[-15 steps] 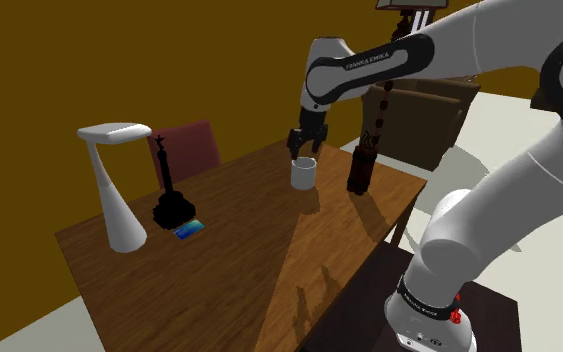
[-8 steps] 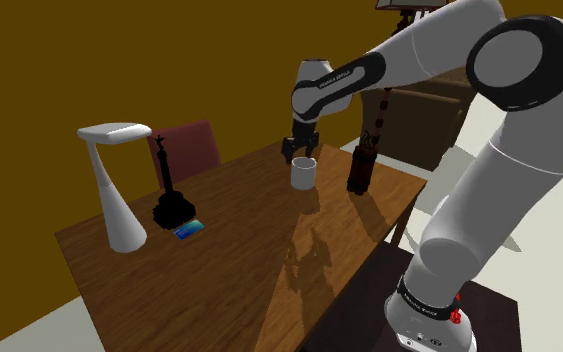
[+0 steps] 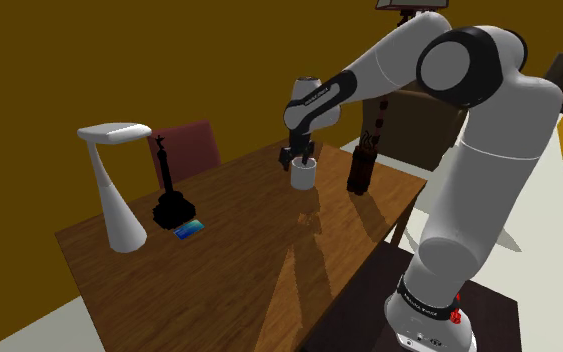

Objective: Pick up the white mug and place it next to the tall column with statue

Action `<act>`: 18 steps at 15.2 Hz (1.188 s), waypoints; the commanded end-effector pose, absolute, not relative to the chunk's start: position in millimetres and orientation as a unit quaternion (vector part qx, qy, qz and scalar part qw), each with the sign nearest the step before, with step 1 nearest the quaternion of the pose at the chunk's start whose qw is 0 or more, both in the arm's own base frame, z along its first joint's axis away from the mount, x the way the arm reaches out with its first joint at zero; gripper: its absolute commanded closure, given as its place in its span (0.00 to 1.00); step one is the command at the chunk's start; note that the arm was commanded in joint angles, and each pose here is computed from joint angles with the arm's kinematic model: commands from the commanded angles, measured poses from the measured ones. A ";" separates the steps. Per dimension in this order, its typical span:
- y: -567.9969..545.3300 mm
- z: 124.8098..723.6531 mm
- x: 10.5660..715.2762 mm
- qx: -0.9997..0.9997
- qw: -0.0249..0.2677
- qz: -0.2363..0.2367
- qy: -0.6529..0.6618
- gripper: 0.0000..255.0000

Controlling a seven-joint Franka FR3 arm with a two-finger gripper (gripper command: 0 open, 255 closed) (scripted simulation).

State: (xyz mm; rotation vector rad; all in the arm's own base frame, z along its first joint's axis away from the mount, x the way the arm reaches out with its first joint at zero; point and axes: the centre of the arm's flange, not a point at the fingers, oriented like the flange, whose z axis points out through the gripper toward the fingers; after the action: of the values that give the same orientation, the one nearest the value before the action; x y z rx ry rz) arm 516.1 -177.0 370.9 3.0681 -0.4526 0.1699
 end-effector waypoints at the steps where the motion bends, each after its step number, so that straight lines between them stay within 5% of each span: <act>1: -177.5 359.7 517.3 0.988 0.018 0.055 -0.146 0.00; 12: -178.2 346.2 518.7 0.988 0.018 0.055 -0.146 0.00; 13: -178.2 346.2 518.7 0.988 0.018 0.055 -0.146 1.00; 18: -178.2 346.2 518.7 0.988 0.018 0.055 -0.146 1.00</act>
State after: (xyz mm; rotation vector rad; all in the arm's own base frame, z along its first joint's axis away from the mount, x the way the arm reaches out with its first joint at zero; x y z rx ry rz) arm 518.7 -178.1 346.2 3.0677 -0.4529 0.1706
